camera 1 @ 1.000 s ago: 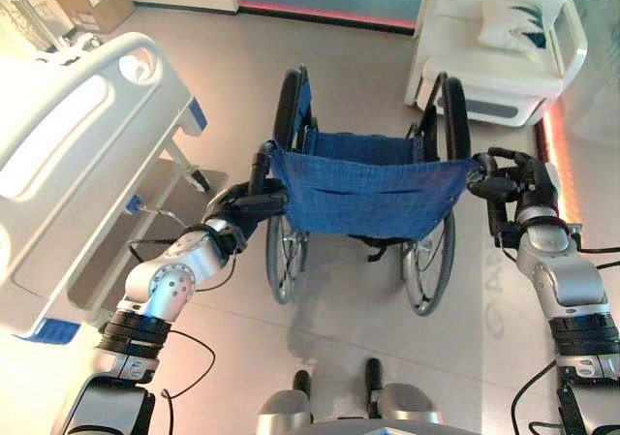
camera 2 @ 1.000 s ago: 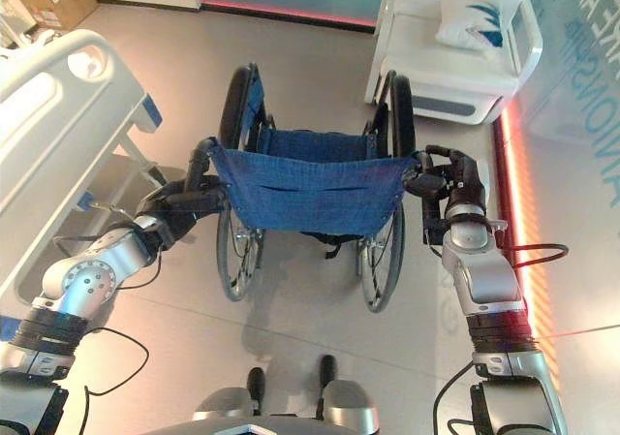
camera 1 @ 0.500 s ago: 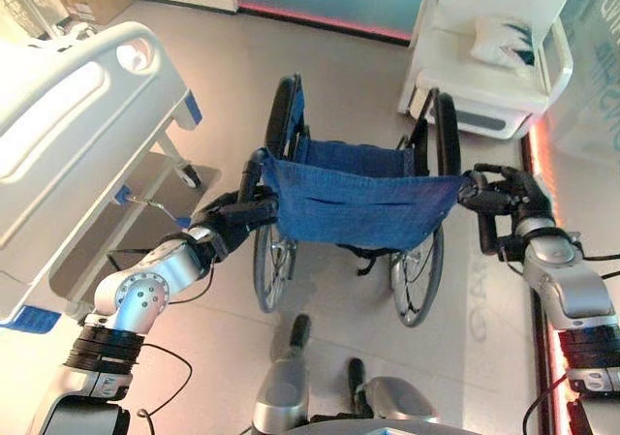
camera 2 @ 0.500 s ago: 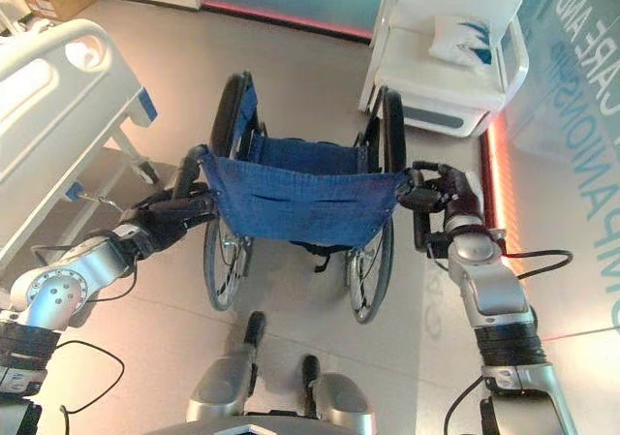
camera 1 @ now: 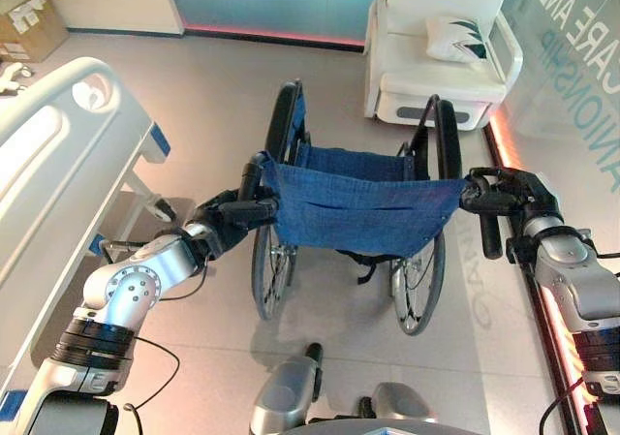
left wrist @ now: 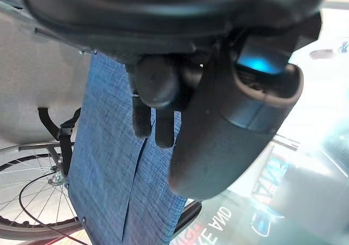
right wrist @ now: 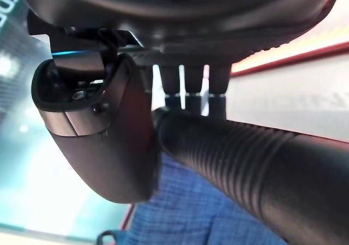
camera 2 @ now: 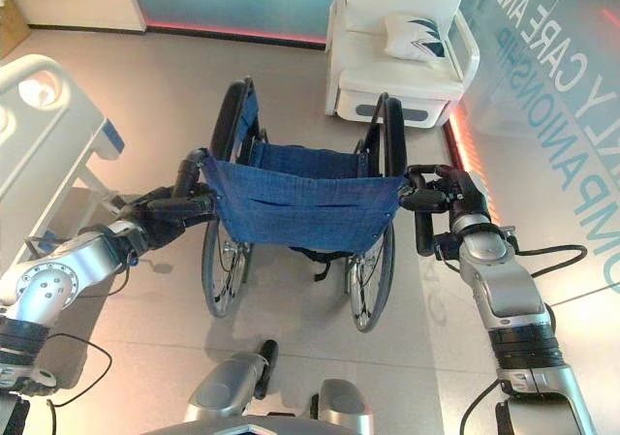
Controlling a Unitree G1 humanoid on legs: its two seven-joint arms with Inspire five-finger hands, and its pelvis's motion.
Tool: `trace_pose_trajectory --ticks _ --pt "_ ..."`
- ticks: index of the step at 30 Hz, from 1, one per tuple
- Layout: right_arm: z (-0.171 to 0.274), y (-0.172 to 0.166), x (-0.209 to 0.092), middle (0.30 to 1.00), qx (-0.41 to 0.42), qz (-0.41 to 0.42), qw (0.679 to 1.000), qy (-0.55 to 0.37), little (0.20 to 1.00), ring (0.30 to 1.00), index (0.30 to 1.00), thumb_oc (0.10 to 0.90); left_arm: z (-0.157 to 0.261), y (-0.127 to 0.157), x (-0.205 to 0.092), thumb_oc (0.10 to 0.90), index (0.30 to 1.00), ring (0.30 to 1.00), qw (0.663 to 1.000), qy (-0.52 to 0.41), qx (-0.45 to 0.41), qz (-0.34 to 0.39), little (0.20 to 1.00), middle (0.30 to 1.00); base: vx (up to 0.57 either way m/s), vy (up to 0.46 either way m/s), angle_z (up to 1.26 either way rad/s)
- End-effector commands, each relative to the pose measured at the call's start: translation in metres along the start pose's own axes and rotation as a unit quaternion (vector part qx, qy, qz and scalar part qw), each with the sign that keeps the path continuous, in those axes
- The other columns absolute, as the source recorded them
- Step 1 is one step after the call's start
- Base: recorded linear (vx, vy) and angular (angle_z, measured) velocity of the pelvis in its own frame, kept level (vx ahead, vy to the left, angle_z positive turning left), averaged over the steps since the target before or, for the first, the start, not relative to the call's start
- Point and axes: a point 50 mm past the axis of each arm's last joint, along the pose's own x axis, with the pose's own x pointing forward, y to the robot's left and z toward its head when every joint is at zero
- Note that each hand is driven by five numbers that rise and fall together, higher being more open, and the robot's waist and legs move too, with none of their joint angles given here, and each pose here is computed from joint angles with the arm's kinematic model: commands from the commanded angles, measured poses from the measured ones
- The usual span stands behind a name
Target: Push the wheelchair next to the bed
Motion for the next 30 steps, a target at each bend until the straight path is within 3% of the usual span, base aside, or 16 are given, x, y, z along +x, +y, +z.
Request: trace_pose_trajectory --ticks 1,13,20,30 --pt "-0.002 0.035 -0.007 0.3 -0.024 0.094 0.995 -0.02 0.3 0.3 0.3 0.4 0.093 -0.007 -0.025 0.4 0.3 0.3 0.979 -0.199 -0.041 -0.021 0.3 0.3 0.23 0.049 -0.11" --pt "0.03 0.02 0.005 0.3 -0.024 0.074 0.995 -0.059 0.3 0.3 0.3 0.4 0.108 -0.019 -0.014 0.4 0.3 0.3 0.972 -0.228 -0.038 -0.029 0.3 0.3 0.25 -0.113 0.2" --pt "0.045 0.013 0.005 0.3 -0.046 0.077 0.994 -0.065 0.3 0.3 0.3 0.4 0.101 -0.016 -0.011 0.4 0.3 0.3 0.973 -0.225 -0.04 -0.044 0.3 0.3 0.38 -0.273 0.77" --pt "0.071 0.013 0.004 0.3 -0.078 0.096 0.989 -0.076 0.3 0.3 0.3 0.4 0.089 -0.003 -0.024 0.4 0.3 0.3 0.973 -0.215 -0.08 -0.024 0.3 0.3 0.25 -0.211 0.05"
